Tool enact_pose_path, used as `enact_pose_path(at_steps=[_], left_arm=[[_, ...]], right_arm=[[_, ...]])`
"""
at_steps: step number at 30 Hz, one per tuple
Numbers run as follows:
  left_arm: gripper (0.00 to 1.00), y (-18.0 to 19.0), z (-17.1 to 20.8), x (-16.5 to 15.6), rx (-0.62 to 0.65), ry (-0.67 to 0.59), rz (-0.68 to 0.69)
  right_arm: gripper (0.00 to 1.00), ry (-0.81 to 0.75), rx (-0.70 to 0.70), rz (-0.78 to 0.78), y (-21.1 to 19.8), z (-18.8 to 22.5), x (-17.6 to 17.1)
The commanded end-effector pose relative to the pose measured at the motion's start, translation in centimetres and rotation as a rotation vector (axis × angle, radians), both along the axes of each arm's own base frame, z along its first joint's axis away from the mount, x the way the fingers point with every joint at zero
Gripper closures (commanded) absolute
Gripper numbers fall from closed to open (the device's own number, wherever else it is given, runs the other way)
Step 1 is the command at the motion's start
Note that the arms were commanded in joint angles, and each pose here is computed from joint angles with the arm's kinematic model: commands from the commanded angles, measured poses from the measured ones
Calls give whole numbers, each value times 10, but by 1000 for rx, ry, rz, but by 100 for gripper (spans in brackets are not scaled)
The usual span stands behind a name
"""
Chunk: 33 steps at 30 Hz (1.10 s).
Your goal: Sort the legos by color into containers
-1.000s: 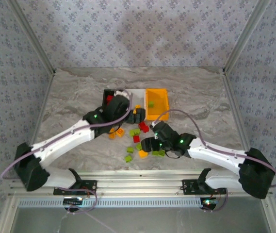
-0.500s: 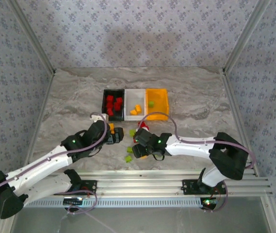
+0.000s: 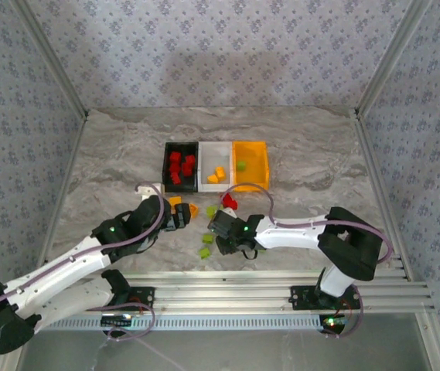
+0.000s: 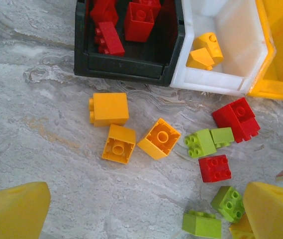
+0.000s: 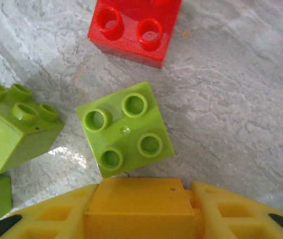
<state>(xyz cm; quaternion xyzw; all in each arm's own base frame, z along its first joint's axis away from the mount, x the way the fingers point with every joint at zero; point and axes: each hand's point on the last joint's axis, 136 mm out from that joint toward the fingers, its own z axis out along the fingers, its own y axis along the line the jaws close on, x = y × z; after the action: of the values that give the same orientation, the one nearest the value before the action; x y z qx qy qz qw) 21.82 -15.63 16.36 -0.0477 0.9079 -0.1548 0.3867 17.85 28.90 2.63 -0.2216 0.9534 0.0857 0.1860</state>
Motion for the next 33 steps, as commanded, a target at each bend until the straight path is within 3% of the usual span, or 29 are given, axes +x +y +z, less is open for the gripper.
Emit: enact_pose_path(at_steps=[1, 7, 14, 20, 27, 29, 33], left_arm=[[1, 12, 0, -1, 30, -13, 32], [0, 19, -1, -3, 40, -25, 40], [1, 22, -10, -6, 35, -7, 58], [1, 22, -18, -8, 32, 13, 54], [1, 20, -23, -9, 21, 28, 49], [0, 20, -23, -10, 19, 30, 49], [0, 20, -23, -10, 19, 29, 45]], right_arm=[[60, -41, 17, -11, -5, 26, 2], [61, -127, 173, 4, 4, 98, 32], [61, -206, 315, -38, 43, 152, 120], [60, -221, 310, -185, 46, 144, 202], [56, -193, 266, -293, 45, 122, 251], [52, -184, 276, -313, 43, 121, 259], [32, -172, 307, -333, 38, 127, 266]])
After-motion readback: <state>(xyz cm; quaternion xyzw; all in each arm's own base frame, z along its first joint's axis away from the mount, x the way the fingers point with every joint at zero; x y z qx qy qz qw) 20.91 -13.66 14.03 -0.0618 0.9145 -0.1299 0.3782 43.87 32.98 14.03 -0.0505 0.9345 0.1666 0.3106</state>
